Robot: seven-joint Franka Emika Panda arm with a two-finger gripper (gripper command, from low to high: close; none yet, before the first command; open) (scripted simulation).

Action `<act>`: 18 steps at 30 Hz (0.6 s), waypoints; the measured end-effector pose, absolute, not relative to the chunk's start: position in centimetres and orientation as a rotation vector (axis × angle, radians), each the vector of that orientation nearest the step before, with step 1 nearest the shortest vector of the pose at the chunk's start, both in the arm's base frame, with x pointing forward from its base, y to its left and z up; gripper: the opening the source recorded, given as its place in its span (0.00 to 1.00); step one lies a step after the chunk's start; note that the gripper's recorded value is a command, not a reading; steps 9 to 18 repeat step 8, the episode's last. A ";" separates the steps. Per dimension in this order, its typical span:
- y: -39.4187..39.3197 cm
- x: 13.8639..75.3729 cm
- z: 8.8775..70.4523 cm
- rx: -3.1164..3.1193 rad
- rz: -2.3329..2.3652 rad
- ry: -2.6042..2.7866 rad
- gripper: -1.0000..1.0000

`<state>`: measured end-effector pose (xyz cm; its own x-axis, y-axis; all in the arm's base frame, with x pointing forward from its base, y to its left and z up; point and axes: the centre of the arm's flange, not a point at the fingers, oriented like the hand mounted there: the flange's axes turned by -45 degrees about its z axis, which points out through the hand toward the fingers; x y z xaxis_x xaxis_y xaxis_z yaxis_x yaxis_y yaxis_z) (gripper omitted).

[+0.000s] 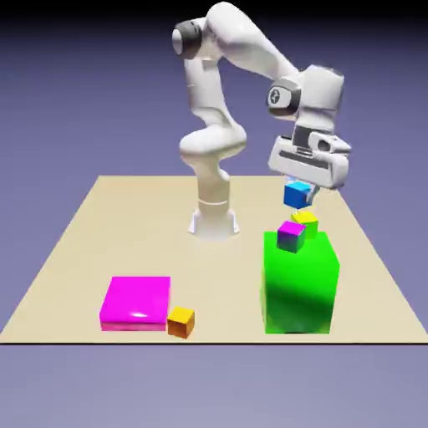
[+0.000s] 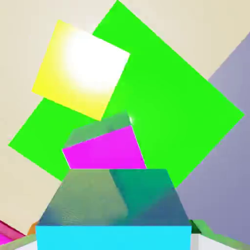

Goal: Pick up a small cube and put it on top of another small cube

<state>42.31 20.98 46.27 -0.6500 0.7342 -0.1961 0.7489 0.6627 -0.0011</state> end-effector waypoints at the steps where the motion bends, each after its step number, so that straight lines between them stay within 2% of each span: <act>1: 21.0 42.3 46.3 1.215 -0.122 2.699 0.00; 5: 20.3 42.9 39.9 1.215 -0.122 2.698 0.00; 6: 20.3 43.0 39.4 1.215 -0.122 2.699 1.00; 18: 20.3 43.0 39.4 1.215 -0.120 2.698 1.00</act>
